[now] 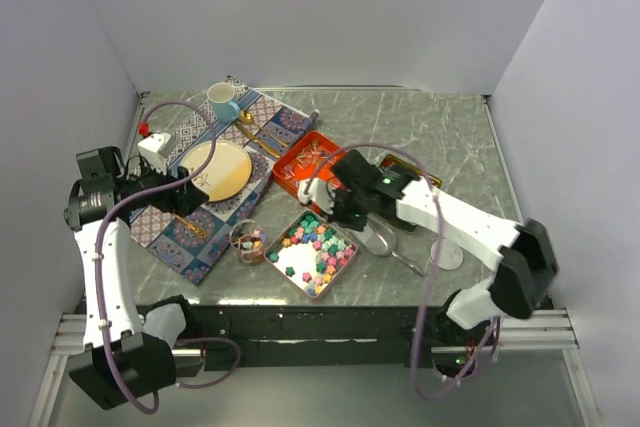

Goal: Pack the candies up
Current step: Place the spatula at the center of the board, then move the storage box to the center of the board.

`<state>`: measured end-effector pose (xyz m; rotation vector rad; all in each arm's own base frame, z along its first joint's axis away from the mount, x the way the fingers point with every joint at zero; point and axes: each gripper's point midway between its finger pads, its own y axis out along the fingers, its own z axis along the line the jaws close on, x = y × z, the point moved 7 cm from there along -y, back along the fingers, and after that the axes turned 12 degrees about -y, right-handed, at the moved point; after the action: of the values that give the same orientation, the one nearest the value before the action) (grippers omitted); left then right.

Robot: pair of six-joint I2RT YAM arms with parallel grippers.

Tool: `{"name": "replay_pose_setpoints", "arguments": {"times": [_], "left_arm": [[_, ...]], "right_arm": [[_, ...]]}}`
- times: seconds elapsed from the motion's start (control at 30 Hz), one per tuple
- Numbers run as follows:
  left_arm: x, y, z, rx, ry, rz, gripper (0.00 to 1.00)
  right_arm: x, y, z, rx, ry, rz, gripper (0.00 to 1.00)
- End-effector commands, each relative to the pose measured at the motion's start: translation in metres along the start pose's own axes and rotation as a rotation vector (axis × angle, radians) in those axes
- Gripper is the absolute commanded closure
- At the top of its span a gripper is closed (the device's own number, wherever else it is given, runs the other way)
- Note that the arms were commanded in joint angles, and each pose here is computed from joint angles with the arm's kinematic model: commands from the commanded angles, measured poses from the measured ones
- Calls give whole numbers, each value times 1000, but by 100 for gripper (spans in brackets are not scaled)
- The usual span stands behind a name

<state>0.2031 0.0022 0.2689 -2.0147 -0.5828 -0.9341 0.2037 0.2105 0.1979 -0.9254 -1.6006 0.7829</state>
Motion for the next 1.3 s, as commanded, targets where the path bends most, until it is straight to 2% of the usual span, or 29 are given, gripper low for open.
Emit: {"name": "replay_pose_setpoints", "arguments": {"times": [0.0, 0.13, 0.33, 0.43, 0.57, 0.83, 1.27], "left_arm": [[0, 0, 1, 59, -45, -49, 16], [-7, -1, 2, 99, -72, -61, 16], [-10, 0, 7, 154, -102, -74, 15], [-10, 2, 11, 163, -119, -63, 15], [-2, 3, 15, 177, -132, -72, 15], [-4, 7, 22, 184, -136, -36, 15], [-4, 27, 32, 123, -149, -23, 16]], "right_arm": [[29, 19, -33, -42, -3, -54, 99], [37, 35, -40, -19, -47, -87, 100], [52, 53, -23, 102, -129, -154, 100], [51, 64, -19, 139, -145, -120, 100], [40, 94, -26, 177, -70, -13, 100], [26, 118, -64, 85, -8, 50, 100], [-59, 103, -140, -83, 94, 234, 100]]}}
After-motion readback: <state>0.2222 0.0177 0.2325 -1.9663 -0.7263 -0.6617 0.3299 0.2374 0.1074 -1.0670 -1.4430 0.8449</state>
